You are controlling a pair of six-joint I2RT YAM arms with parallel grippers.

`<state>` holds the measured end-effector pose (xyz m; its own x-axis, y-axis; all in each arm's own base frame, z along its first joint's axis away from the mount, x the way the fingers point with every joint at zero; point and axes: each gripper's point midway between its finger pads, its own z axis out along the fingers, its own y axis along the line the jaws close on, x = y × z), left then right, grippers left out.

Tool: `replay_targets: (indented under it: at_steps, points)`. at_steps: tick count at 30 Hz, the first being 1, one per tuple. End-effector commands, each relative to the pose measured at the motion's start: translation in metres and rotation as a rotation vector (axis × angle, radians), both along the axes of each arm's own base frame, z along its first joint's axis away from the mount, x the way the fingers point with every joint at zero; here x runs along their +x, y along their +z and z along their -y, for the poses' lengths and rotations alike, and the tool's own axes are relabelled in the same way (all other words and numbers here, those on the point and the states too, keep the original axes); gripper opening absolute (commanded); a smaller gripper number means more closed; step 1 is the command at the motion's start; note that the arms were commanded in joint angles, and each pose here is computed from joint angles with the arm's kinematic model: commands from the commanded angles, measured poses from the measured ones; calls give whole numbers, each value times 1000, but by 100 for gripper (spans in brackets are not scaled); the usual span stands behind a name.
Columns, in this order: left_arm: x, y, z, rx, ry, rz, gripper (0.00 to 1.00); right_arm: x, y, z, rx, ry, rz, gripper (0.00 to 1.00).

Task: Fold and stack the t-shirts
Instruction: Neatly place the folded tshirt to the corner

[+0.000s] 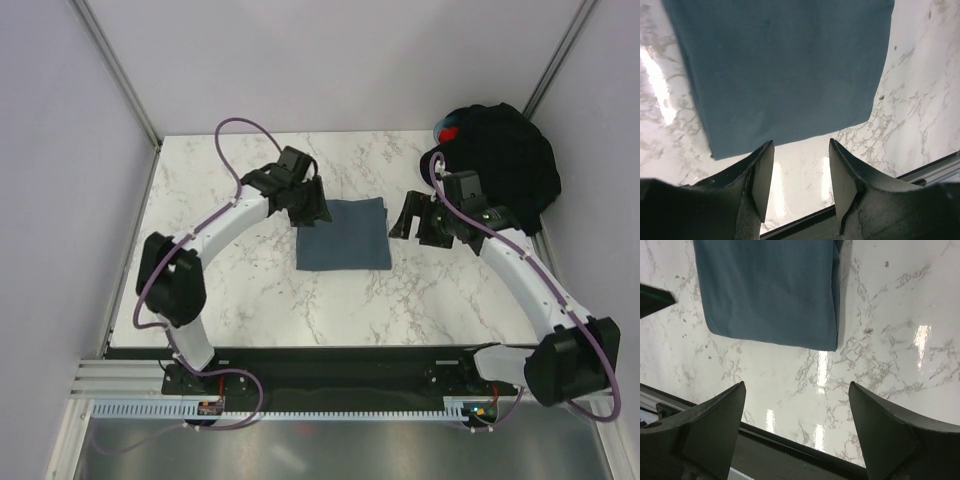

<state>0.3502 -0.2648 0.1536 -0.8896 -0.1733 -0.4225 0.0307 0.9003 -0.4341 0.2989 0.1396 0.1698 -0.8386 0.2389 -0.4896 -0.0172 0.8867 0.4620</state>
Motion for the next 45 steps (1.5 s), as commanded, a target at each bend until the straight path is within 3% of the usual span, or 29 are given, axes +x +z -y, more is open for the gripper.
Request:
replay_targets:
  at_steps: [1, 7, 11, 21, 28, 31, 35, 43, 44, 45]
  points:
    - [3, -30, 33, 41, -40, -64, 55, -20, 22, 9, 1, -34, 65, 92]
    - [12, -79, 75, 65, -109, -139, 54, -45, 31, 18, 2, -44, 102, 95]
    - [15, -126, 65, 152, -124, -195, 53, -58, 24, 21, -8, -33, 85, 95]
    - [49, -147, -69, 375, 14, -257, 52, -66, 11, 20, -5, -16, 62, 96]
    - [92, -140, -166, 422, 100, -265, 54, -65, 3, 18, -1, -3, 57, 96]
    - [114, -136, -198, 444, 106, -222, 51, -62, 2, 13, 20, 11, 58, 96]
    - [149, -129, -237, 586, 88, -127, 51, -57, 0, 7, 43, 26, 56, 96]
    - [215, -113, -321, 740, 196, 1, 52, -54, -8, -7, 95, 89, 31, 96]
    - [231, -106, -356, 865, 187, 51, 52, -52, -13, -8, 86, 104, 25, 96]
    - [238, -103, -358, 864, 204, 82, 52, -52, -13, -8, 85, 105, 25, 96]
